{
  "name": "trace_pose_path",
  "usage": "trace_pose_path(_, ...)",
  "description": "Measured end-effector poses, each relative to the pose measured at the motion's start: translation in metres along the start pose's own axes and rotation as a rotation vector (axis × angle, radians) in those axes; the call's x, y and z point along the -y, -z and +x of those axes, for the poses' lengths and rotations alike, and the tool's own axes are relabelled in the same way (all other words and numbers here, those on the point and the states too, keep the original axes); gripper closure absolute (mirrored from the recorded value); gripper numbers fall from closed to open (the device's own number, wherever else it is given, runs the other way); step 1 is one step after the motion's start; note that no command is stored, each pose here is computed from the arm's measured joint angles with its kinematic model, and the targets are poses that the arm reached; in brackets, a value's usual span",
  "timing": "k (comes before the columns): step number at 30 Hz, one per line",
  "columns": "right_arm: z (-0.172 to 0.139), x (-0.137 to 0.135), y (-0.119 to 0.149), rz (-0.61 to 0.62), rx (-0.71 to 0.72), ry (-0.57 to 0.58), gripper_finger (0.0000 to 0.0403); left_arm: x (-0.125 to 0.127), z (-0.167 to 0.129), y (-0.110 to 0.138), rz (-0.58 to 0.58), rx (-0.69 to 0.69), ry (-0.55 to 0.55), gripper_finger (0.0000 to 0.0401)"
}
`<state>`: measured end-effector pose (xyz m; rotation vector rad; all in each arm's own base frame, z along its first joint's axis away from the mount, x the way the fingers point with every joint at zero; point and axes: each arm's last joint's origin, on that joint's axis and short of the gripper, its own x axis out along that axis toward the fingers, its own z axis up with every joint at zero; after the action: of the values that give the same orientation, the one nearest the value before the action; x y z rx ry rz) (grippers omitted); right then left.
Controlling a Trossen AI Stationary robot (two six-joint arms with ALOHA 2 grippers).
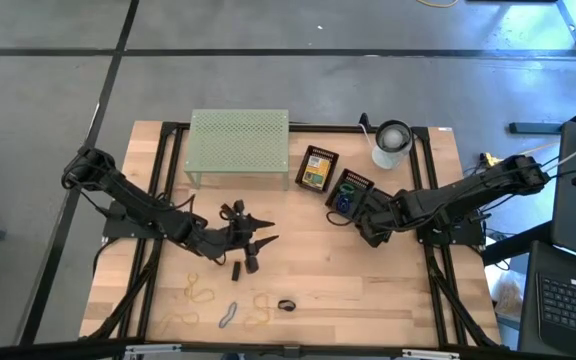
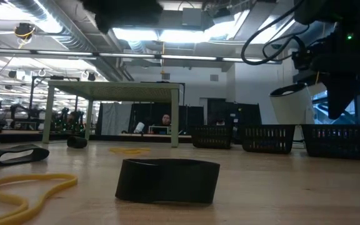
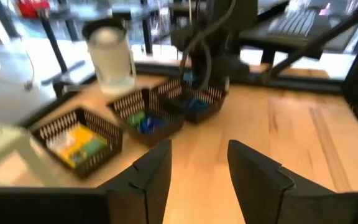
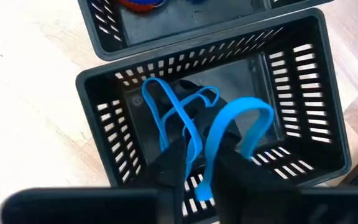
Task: Pick & Place Office Desk Supplies
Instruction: Put the blue rubber band into the bottom black bin, then put the black rubber band into the bottom black bin
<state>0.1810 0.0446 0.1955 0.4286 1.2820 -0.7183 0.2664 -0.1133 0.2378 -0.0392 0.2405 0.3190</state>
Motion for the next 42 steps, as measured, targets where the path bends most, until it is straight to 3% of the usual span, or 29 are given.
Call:
trace_pose_path(13,0.0,0.0,0.0,-0.003,0.004,0.0,0.0194,-0.008,-0.01,0.041,-0.097,-0.439,0.059,0.024)
trace_pose_path(19,0.0,0.0,0.0,-0.003,0.003,0.0,0.0156,-0.019,-0.017,0.054,-0.006,-0.566,-0.029,0.024)
trace_pose_path(25,0.0,0.0,0.0,-0.004,0.001,-0.001,0.0142,-0.044,-0.016,0.061,0.161,-0.637,-0.223,0.0239)
trace_pose_path(31,0.0,0.0,0.0,-0.004,0.001,-0.002,0.0145,-0.079,-0.001,0.069,0.064,-0.808,-0.275,0.0239)
trace_pose_path(38,0.0,0.0,0.0,-0.004,0.001,-0.002,0.0147,-0.113,0.01,0.081,0.047,-0.95,-0.208,0.0239)
trace_pose_path(42,0.0,0.0,0.0,-0.004,0.002,-0.002,0.0147,-0.128,0.013,0.084,0.149,-1.009,-0.114,0.0239)
